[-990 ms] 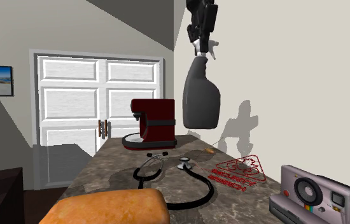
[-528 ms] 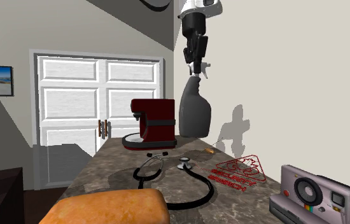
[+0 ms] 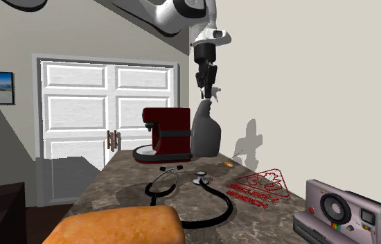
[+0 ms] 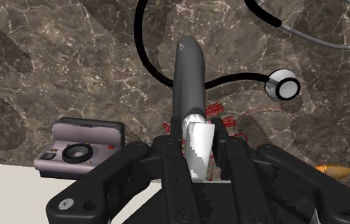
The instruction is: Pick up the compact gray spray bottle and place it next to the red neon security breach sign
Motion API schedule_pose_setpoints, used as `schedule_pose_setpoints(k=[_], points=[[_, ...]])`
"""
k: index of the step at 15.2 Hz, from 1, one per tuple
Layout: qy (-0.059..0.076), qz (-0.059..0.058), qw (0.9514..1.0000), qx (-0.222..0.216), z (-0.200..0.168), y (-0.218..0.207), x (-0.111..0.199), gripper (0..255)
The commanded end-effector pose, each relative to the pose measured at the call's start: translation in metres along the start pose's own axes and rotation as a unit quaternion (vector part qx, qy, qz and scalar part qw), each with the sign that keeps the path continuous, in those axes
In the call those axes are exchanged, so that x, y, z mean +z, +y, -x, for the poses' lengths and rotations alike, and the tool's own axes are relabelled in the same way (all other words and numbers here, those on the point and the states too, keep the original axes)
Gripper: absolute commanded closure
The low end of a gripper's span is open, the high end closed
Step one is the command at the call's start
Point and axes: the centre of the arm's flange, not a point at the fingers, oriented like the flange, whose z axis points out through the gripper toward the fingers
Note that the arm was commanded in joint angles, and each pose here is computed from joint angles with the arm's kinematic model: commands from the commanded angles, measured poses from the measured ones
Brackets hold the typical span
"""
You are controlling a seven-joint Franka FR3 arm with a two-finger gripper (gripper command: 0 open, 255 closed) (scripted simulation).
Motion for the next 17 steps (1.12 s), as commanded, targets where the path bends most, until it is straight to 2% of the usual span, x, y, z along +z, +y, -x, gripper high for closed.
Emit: schedule_pose_setpoints(k=[1, 3, 17], points=[[0.0, 0.0, 1.0, 0.0, -0.001, -0.025, 0.014, 255], [0.0, 0.0, 1.0, 0.0, -0.006, -0.05, 0.026, 255], [0.0, 0.0, 1.0, 0.0, -0.003, -0.051, 0.1, 255]])
